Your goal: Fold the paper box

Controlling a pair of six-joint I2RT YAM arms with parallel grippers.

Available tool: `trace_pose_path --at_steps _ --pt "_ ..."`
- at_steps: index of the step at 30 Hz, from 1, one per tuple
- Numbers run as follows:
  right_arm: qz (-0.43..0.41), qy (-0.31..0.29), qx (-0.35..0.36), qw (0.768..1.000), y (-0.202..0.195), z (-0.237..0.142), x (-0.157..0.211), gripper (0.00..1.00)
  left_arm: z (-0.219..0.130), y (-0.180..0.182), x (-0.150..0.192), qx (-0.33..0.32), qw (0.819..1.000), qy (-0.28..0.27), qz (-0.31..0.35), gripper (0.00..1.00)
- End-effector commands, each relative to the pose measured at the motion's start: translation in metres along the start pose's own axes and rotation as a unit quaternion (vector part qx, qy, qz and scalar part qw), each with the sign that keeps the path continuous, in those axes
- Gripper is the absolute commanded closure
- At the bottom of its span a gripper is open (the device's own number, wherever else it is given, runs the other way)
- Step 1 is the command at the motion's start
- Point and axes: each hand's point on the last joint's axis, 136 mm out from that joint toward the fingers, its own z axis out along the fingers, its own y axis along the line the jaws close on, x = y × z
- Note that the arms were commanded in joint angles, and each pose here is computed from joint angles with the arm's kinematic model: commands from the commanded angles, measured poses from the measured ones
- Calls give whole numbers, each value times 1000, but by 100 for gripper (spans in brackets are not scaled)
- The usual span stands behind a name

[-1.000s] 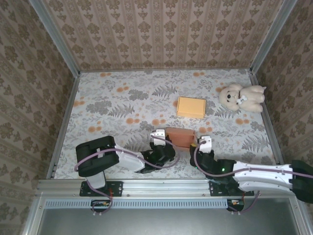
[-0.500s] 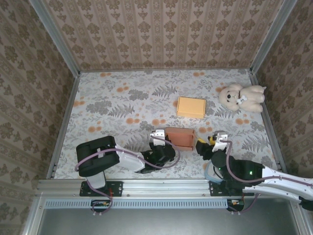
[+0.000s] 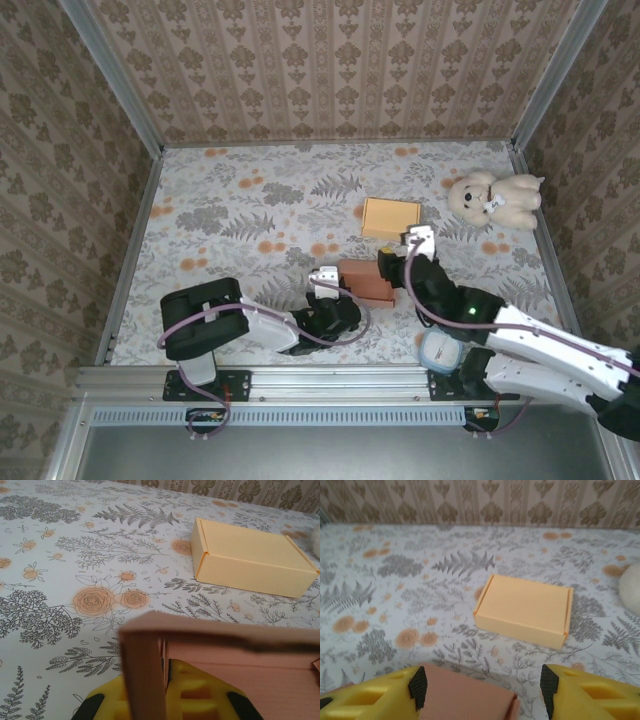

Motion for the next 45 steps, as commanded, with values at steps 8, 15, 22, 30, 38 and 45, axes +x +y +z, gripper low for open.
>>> trace_pose_path --at_steps 8,15,22,30,38,45 --pt "-12 53 3 999 10 34 46 34 -2 27 60 -11 988 96 124 100" --pt "-14 82 17 996 2 45 80 34 -5 24 61 3 986 102 135 94" --pt "-14 102 26 994 -4 50 104 34 -10 25 54 13 985 102 138 76" --pt "-26 111 43 993 -8 56 110 34 -21 26 54 36 981 122 143 57" --pt "-39 120 55 991 -10 61 115 34 -37 25 54 71 970 163 163 49" --pt "-52 133 64 988 -8 67 120 34 -52 28 53 92 959 200 181 26"
